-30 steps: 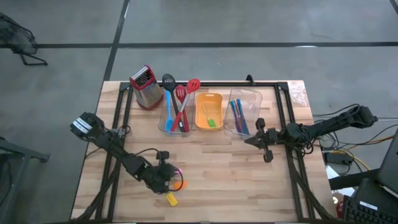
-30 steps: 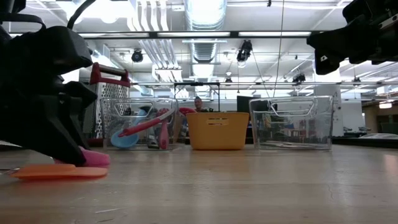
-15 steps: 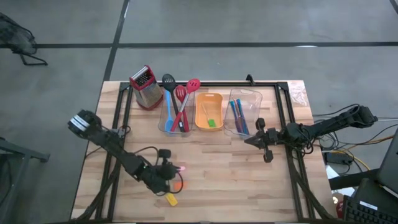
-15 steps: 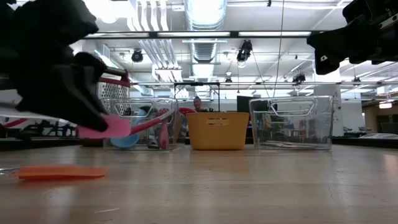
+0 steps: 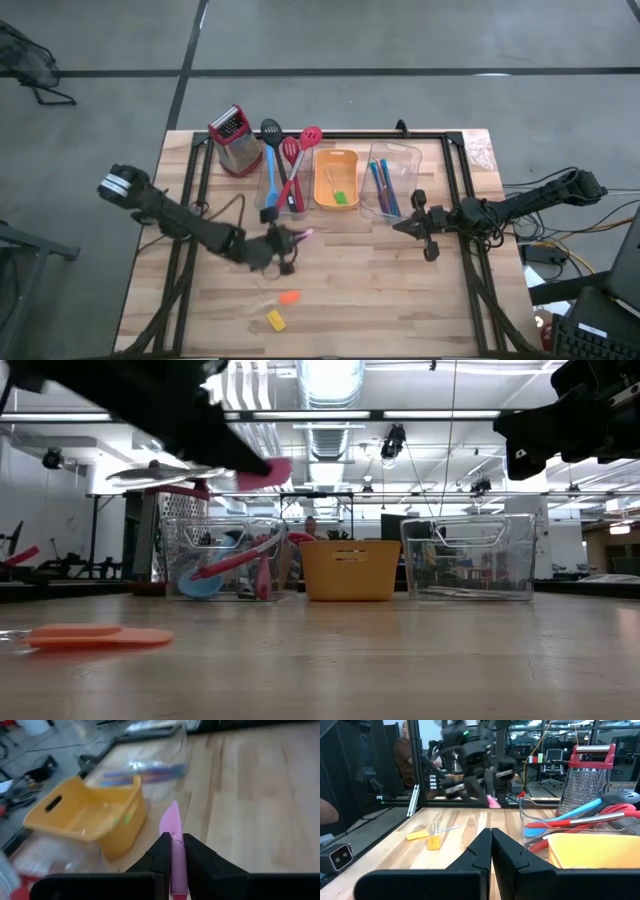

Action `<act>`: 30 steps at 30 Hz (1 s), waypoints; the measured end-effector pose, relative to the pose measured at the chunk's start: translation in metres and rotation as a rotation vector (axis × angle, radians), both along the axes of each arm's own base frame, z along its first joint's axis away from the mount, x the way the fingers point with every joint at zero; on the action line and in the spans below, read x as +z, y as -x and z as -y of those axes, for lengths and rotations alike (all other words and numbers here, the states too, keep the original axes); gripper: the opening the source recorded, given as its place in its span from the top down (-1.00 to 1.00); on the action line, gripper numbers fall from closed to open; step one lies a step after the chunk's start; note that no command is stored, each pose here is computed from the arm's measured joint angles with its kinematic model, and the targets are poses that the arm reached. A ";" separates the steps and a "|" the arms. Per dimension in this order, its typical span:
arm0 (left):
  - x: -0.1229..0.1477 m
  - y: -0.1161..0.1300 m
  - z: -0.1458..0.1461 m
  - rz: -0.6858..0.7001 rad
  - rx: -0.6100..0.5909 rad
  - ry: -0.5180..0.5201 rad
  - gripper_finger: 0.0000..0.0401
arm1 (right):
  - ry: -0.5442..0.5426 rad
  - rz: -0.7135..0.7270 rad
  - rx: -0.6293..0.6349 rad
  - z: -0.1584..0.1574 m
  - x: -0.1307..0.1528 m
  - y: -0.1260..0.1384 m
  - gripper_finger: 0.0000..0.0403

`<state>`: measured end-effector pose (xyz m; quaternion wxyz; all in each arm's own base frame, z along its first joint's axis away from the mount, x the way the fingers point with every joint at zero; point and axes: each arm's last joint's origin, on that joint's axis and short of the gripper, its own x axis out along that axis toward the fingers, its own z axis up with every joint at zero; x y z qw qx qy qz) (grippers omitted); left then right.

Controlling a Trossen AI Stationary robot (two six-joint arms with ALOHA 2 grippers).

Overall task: Pick & Place Kitchen Items
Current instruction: Put the pink spatula into the yellow bin

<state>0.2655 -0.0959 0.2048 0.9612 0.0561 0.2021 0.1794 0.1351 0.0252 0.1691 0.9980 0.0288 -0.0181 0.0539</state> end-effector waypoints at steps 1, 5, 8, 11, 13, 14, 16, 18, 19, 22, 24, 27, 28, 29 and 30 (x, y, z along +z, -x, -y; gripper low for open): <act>0.005 -0.004 -0.008 0.016 -0.016 0.011 0.82 | 0.000 0.000 0.000 0.000 0.000 0.000 0.96; 0.028 -0.020 -0.045 0.126 -0.077 0.142 0.80 | 0.000 0.000 0.000 0.000 0.000 0.000 0.96; 0.041 -0.032 -0.074 0.258 -0.104 0.230 0.79 | 0.000 0.000 -0.001 0.000 0.000 0.000 0.96; 0.051 -0.042 -0.105 0.369 -0.110 0.301 0.80 | 0.000 -0.001 -0.001 0.000 0.000 0.000 0.96; 0.054 -0.046 -0.126 0.427 -0.053 0.319 0.81 | 0.000 -0.001 -0.001 0.000 0.000 0.000 0.96; 0.055 -0.049 -0.135 0.451 -0.020 0.322 0.80 | 0.000 -0.001 -0.001 0.000 0.000 0.000 0.96; 0.053 -0.053 -0.153 0.492 0.047 0.329 0.79 | 0.000 -0.001 0.000 0.000 0.000 0.000 0.96; 0.048 -0.059 -0.168 0.526 0.089 0.373 0.78 | 0.000 -0.001 -0.001 0.000 0.000 0.000 0.96; 0.046 -0.063 -0.174 0.539 0.095 0.397 0.78 | 0.001 -0.001 -0.001 0.000 0.000 0.000 0.96; 0.039 -0.077 -0.187 0.545 0.123 0.434 0.80 | 0.001 -0.001 -0.003 0.000 0.000 0.000 0.96; 0.037 -0.088 -0.192 0.559 0.136 0.453 0.82 | 0.001 -0.001 -0.003 0.000 0.000 0.000 0.96; 0.038 -0.105 -0.197 0.553 0.131 0.425 0.80 | 0.000 -0.002 -0.003 0.000 0.000 0.000 0.96; 0.037 -0.110 -0.199 0.546 0.132 0.415 0.79 | 0.000 -0.001 -0.005 0.000 0.000 0.000 0.96; 0.037 -0.114 -0.200 0.535 0.138 0.399 0.77 | 0.000 -0.001 -0.005 0.000 0.000 0.000 0.96; 0.036 -0.118 -0.202 0.518 0.156 0.383 0.77 | 0.000 -0.002 -0.005 0.000 0.000 0.000 0.96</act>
